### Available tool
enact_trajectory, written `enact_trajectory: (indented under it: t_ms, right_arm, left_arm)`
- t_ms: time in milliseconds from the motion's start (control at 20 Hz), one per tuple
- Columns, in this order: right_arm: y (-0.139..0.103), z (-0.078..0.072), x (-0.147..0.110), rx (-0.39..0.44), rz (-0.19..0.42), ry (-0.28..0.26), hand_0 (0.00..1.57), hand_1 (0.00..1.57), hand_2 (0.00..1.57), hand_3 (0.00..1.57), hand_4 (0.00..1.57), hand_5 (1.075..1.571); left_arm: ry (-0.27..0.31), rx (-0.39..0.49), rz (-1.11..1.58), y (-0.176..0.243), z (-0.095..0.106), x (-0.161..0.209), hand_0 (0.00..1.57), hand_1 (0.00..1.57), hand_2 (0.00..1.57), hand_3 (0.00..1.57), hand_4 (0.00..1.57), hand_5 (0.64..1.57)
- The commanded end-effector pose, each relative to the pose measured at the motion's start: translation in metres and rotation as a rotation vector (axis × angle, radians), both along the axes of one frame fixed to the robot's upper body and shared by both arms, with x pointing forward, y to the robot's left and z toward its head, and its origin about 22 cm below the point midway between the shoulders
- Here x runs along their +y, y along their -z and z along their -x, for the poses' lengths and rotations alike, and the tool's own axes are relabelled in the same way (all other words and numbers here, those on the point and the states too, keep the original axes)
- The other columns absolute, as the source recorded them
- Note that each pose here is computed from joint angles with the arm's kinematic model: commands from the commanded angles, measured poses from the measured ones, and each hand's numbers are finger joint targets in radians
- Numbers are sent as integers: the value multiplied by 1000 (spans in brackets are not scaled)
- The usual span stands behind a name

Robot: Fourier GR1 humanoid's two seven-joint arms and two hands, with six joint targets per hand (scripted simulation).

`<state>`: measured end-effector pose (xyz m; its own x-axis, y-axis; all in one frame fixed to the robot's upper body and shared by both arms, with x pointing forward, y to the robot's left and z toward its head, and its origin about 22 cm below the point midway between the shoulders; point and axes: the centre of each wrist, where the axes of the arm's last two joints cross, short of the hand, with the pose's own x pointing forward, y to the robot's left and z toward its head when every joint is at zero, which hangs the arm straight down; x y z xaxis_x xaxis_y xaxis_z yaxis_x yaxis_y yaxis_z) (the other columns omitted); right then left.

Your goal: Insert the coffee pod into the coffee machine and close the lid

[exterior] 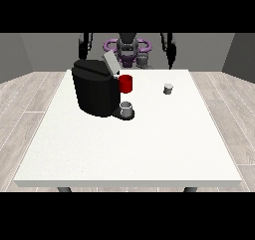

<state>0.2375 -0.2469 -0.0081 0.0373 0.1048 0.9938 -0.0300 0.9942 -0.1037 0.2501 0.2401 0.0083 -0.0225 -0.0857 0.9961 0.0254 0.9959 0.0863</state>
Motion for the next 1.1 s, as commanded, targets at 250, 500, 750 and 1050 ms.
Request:
enact_trajectory:
  t_ms: [250,500,750,1050]
  right_arm:
    - [13,18,-16,71,-17,58,0,0,0,0,128,1571]
    - [10,13,-38,-85,-64,249,0,0,0,0,181,1571]
    - [-15,-1,-19,-80,-83,219,0,0,0,0,169,1571]
    - [-19,-16,0,-182,-94,162,0,0,0,0,186,1571]
  left_arm:
    - [77,-81,75,22,35,38,0,0,0,0,273,1571]
    - [80,-100,-63,14,38,55,0,0,0,0,264,1571]
    - [91,-66,-211,-4,20,68,0,0,0,0,0,1571]
    - [55,-15,-212,-17,-18,107,0,0,0,0,0,1571]
